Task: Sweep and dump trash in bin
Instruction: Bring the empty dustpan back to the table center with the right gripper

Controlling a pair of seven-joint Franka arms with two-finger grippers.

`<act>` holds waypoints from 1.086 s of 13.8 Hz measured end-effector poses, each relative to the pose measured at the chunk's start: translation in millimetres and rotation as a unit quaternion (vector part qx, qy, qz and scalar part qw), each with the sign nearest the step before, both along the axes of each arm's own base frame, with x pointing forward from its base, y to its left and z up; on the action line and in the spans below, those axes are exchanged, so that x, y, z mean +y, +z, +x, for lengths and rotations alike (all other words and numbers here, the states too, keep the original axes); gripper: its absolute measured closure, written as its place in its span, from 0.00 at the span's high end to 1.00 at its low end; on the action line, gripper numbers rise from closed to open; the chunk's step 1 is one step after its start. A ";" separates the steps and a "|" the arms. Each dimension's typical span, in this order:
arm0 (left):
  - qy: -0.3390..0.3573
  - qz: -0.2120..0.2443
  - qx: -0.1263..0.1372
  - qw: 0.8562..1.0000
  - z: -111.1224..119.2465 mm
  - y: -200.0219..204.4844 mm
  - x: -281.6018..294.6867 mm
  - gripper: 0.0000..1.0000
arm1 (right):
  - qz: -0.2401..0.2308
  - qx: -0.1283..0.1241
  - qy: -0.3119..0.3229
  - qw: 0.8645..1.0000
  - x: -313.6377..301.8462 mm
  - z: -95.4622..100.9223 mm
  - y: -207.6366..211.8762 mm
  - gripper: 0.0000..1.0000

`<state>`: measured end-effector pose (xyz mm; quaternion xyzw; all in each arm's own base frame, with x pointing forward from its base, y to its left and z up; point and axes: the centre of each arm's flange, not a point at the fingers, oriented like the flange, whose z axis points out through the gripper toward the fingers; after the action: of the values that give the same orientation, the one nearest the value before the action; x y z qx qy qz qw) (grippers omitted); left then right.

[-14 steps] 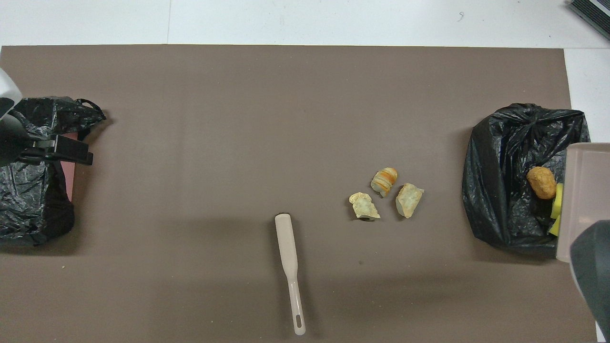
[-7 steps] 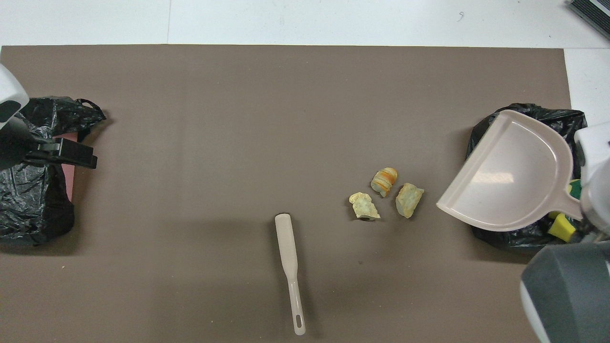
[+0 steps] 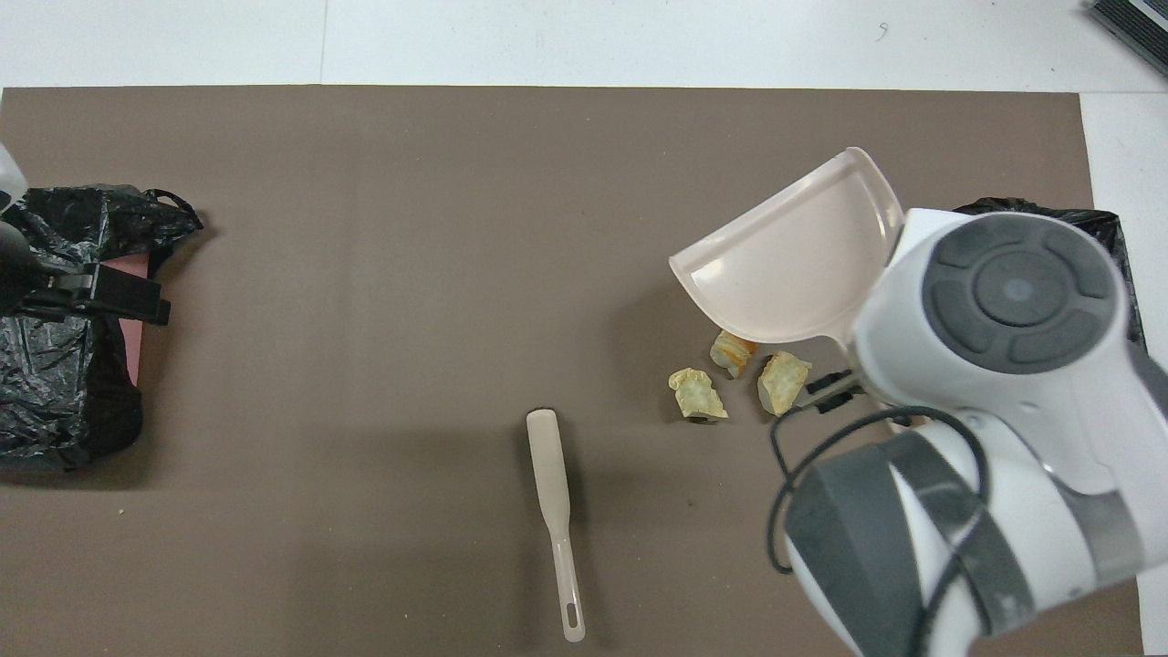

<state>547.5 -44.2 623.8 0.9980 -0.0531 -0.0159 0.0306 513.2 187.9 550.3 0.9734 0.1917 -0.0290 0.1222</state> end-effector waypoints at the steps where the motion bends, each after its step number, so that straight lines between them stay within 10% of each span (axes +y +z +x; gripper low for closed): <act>1: -0.001 0.001 0.000 1.000 -0.2 2.0 -0.4 1.00 | 0.013 -0.006 -0.023 1.000 16.7 7.0 -16.1 0.31; 7: -0.008 0.004 -0.003 1.000 0.3 5.0 -7.1 1.00 | 0.068 -0.048 -0.149 0.985 151.4 48.1 -98.4 0.31; 15: -0.024 0.015 0.000 1.000 -2.5 5.9 -21.7 1.00 | 0.131 -0.067 -0.164 0.975 242.6 90.1 -173.3 0.31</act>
<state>544.9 -65.9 629.7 0.9968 -0.0763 -0.0176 0.0150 603.3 430.5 377.1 0.9989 0.0227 0.0420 -0.0002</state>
